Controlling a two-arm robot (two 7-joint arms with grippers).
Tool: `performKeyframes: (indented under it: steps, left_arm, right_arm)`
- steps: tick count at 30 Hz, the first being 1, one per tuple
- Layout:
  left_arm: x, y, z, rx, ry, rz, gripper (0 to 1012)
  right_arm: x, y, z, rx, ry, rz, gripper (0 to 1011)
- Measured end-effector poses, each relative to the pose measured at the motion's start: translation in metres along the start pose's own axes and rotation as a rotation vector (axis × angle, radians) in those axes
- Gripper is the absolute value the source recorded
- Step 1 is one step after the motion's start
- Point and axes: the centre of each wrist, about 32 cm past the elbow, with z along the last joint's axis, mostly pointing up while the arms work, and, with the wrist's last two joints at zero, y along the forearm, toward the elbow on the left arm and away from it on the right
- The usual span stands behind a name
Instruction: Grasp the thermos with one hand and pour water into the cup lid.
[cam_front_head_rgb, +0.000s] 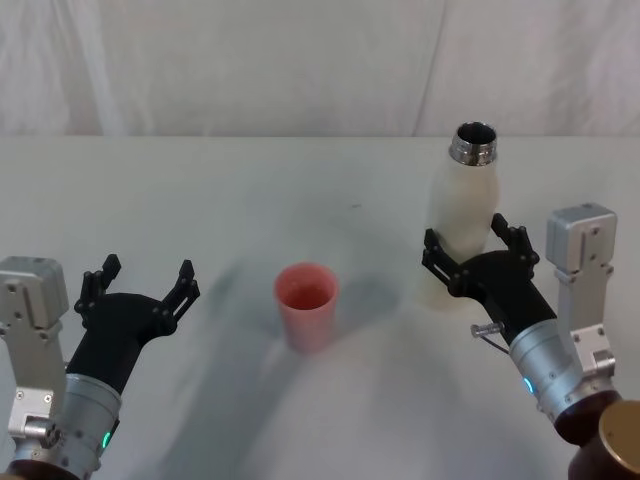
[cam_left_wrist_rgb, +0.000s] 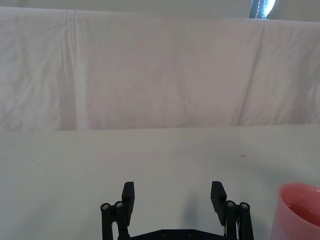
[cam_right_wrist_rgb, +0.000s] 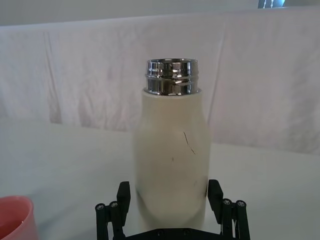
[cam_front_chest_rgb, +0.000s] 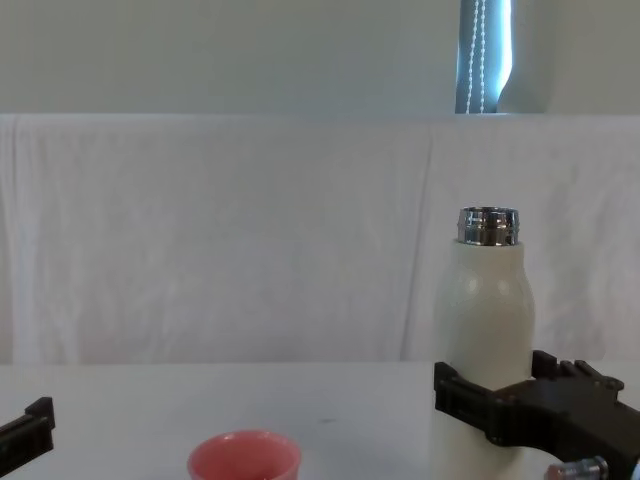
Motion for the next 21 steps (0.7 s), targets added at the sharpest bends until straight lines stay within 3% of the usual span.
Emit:
performKeyframes:
  steps: [21]
  left_arm:
    - [0.0, 0.0, 0.0, 0.0, 0.0, 0.0, 1001]
  right_arm:
    - [-0.0017, 0.0105, 0.0001, 0.008, 0.002, 0.006, 1000]
